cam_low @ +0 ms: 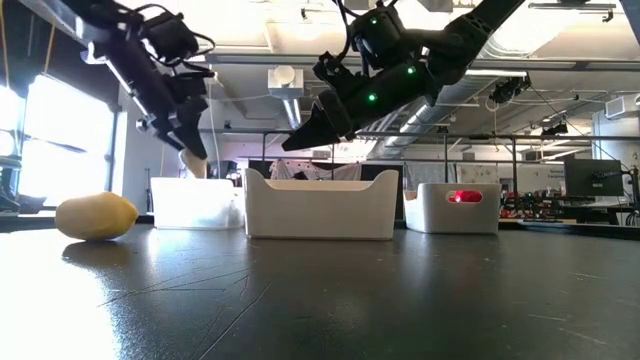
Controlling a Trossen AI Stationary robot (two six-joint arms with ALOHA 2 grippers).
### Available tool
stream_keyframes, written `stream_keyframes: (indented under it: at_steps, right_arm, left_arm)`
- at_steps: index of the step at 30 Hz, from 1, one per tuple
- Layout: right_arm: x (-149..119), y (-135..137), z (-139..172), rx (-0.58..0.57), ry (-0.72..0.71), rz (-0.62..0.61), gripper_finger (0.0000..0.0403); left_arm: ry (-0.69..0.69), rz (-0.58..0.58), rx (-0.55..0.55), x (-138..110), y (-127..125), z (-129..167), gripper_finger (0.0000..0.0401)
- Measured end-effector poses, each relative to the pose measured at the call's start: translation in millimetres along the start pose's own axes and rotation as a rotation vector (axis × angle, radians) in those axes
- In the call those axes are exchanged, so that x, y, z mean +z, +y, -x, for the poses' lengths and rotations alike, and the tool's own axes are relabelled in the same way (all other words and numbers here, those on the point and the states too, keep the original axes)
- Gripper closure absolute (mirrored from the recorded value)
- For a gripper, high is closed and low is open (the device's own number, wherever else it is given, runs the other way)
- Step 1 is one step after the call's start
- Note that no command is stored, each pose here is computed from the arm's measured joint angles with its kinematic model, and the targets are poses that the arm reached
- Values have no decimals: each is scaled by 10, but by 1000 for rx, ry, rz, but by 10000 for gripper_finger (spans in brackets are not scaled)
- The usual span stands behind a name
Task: Sort produce into baskets
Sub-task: Put the white garlic into the top transparent bin
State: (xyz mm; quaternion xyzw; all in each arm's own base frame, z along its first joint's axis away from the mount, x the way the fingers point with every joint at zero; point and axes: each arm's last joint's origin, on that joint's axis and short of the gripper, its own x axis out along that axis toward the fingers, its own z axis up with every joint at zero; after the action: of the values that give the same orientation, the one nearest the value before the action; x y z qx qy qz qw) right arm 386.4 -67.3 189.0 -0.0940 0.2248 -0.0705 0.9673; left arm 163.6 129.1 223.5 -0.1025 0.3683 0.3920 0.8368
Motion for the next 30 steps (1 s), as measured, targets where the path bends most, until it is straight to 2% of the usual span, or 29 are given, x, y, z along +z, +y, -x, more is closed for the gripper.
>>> stream_keyframes:
  at_steps: [5,12,21,30]
  right_arm:
    - [0,0,0,1,0,0,194]
    - [0,0,0,1,0,2,194]
    - [-10,3,0,4,11,3,194]
    - [-11,3,0,5,11,3,194]
  left_arm:
    - [105,37,-51,188,145,-80,256]
    - [284,-21,-55,380,223,-331,256]
    - [431,-63,-63,304,201,-632,253]
    - [473,-110,-67,254,156,-733,240]
